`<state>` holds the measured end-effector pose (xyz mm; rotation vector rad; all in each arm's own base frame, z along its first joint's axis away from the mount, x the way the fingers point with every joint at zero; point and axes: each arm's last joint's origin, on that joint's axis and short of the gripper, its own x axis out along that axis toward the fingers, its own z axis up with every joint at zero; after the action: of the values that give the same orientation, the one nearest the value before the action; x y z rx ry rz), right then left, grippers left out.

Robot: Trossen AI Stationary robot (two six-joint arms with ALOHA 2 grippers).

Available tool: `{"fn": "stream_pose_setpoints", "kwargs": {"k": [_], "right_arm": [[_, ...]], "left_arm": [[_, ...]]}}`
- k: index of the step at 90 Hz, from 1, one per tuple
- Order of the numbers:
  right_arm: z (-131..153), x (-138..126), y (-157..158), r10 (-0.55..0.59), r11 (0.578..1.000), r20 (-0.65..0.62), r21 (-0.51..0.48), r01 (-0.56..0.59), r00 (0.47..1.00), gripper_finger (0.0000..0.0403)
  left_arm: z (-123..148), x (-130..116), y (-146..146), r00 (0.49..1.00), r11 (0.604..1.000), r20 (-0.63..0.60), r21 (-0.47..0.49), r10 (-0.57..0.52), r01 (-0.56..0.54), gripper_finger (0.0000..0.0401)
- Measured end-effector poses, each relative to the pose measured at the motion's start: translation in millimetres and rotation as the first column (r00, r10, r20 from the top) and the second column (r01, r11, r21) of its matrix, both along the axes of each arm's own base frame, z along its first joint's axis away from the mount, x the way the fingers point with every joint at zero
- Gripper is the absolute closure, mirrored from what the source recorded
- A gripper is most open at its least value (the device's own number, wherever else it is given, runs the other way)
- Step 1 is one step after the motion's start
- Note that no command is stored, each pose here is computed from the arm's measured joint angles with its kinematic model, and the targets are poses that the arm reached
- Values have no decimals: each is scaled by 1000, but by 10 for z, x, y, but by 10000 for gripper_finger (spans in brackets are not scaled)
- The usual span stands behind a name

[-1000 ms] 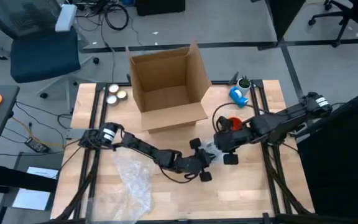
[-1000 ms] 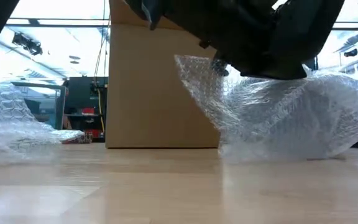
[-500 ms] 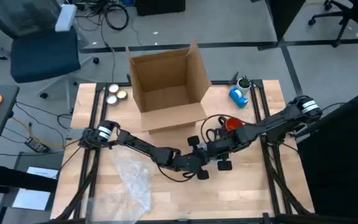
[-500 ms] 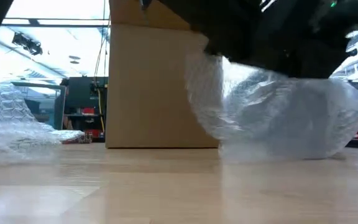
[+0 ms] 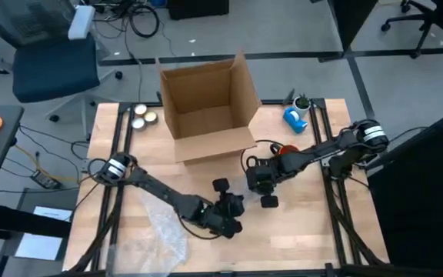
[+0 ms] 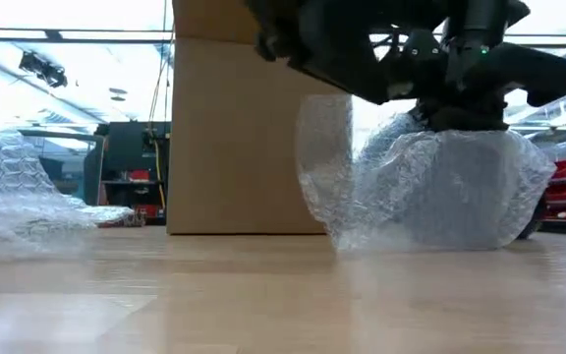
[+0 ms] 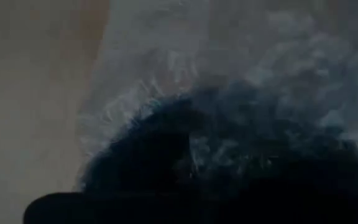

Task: Wrap mug
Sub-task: Wrap the blue mug with the top bubble wrap

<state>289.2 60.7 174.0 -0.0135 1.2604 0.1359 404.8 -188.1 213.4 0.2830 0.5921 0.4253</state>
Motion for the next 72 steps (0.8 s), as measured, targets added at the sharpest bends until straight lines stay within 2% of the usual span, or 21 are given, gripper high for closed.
{"fn": "stream_pose_setpoints", "kwargs": {"k": [7,23,39,45,60,72], "right_arm": [[11,8,42,35,999,18,36,-36,999,402],[28,20,132,88,981,32,169,-93,996,402],[59,57,341,119,940,99,309,-144,988,403],[86,46,426,120,945,98,294,-144,988,403],[261,18,571,111,979,46,165,-117,993,403],[467,21,629,119,984,18,134,-121,993,403]], "left_arm": [[50,-51,-108,1000,1000,14,-5,-18,18,386],[399,-253,-347,994,996,69,-36,-82,84,386],[710,-528,-445,989,997,133,-48,-61,68,386],[750,-602,-489,988,997,142,-38,-59,65,386],[751,-660,-524,988,999,150,-13,-37,40,386],[750,-659,-520,988,999,154,-20,-30,33,386]]}}
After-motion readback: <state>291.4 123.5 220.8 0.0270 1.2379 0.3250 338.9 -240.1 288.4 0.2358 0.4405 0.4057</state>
